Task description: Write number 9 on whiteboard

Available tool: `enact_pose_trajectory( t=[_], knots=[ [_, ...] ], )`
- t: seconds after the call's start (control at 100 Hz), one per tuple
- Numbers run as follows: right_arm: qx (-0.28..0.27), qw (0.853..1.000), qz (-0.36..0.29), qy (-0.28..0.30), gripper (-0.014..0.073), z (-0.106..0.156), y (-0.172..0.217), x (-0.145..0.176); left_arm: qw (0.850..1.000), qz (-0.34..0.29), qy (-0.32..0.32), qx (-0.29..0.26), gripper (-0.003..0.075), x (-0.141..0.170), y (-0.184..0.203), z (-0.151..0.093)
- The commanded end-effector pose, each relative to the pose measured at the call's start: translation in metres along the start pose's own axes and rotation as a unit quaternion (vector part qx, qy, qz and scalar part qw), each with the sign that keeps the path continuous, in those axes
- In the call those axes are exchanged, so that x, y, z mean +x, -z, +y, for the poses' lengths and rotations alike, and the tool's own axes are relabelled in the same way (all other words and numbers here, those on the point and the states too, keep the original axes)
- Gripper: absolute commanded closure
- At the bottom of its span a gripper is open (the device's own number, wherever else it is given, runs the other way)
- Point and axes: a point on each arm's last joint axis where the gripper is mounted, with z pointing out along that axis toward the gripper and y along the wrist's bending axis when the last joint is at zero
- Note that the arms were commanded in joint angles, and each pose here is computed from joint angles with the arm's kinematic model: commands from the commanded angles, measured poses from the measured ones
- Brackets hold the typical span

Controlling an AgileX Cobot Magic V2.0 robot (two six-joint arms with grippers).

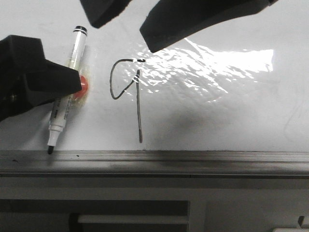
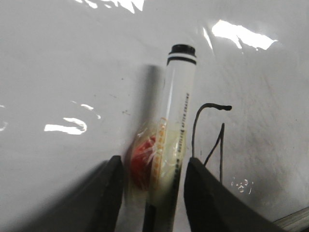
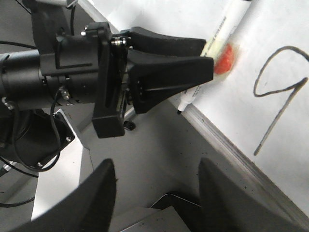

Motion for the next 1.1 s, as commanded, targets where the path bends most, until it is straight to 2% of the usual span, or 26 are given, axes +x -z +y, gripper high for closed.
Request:
enact_pose_trajectory(
  t=[0.0,0.16,0.25,0.34,0.58,0.75,0.85,1.09],
  knots=[
    [-0.007,0.999,-0.046,0.003,0.0363,0.005,0.01,-0.014,0.998,-0.062,0.008,0.028,0.0424,-0.019,0.004,-0.009],
    [0.008,0.997,-0.078,0.017,0.0667,0.002,0.017,-0.01,0.993,-0.098,-0.012,0.062,0.0426,-0.034,0.019,-0.016],
    [0.018,0.994,-0.103,0.029,0.0657,0.0,0.026,-0.004,0.988,-0.128,-0.038,0.074,0.0429,-0.044,0.032,-0.017],
    [0.032,0.989,-0.137,0.047,0.0657,-0.003,0.038,0.007,0.981,-0.16,-0.064,0.083,0.0472,-0.052,0.047,-0.017],
    [0.071,0.96,-0.24,0.128,0.0657,-0.014,0.075,0.057,0.973,-0.189,-0.077,0.111,0.0741,-0.056,0.087,-0.009],
    [0.071,0.935,-0.322,0.134,0.0657,-0.019,0.1,0.098,0.964,-0.212,-0.112,0.117,0.0741,-0.046,0.109,0.003],
    [0.067,0.926,-0.344,0.136,0.0657,-0.023,0.106,0.121,0.964,-0.208,-0.114,0.123,0.0741,-0.038,0.116,0.009],
    [0.059,0.913,-0.378,0.14,0.0657,-0.029,0.112,0.152,0.973,-0.137,-0.121,0.144,0.0741,-0.021,0.123,0.014]
  ],
)
